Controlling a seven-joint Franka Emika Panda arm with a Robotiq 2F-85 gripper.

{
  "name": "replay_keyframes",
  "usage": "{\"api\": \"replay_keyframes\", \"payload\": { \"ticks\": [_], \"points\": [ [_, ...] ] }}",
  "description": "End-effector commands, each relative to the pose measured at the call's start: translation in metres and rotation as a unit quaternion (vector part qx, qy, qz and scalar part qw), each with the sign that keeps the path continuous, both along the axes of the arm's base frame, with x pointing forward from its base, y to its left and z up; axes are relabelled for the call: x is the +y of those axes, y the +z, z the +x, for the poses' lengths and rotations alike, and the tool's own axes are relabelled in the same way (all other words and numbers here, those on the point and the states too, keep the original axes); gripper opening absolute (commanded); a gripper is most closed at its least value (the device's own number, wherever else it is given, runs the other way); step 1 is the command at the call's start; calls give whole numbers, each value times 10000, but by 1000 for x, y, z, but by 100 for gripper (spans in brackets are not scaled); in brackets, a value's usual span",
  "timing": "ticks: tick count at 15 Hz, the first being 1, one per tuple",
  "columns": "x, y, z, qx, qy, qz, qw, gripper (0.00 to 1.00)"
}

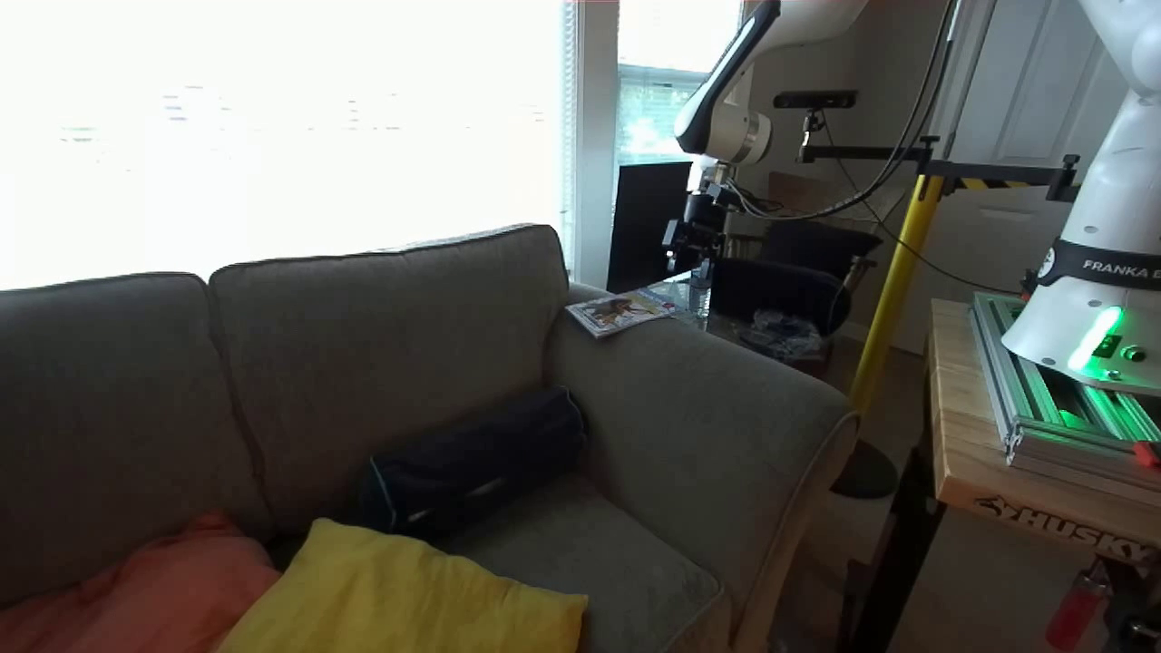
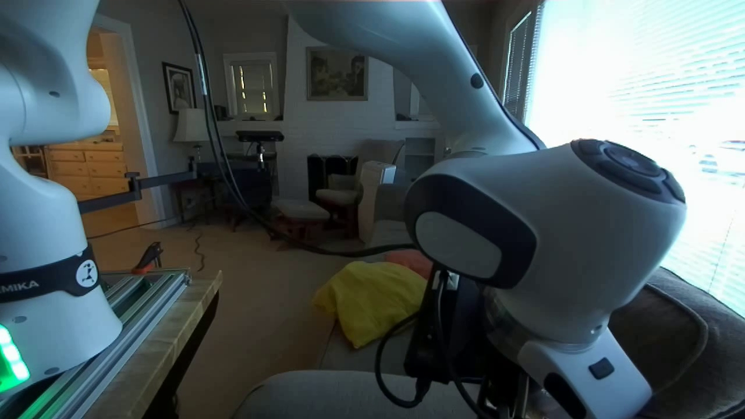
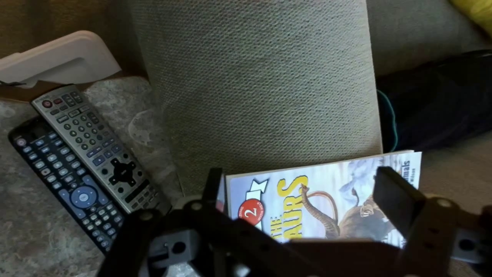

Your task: Place the magazine from the right armrest on the table.

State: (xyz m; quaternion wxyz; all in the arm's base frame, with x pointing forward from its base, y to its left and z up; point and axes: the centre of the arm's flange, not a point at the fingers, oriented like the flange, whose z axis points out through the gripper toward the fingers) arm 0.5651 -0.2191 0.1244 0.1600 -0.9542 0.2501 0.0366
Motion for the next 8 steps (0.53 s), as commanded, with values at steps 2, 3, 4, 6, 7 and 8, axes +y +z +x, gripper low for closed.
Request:
{"api": "replay_keyframes", "payload": {
  "ticks": [2,3,4,6,7,8],
  "points": [
    [0,1,0,-6,0,-2,10000,100],
    [-3,-4,3,-16,-52,-36,10000,100],
    [-8,-8,5,-102,-91,-76,9999,100],
    [-21,-17,9,-278,-130,-83,9995,100],
    [-28,-21,12,-352,-169,-24,9992,100],
    [-35,-26,14,-439,-196,-11,9988,100]
  ]
}}
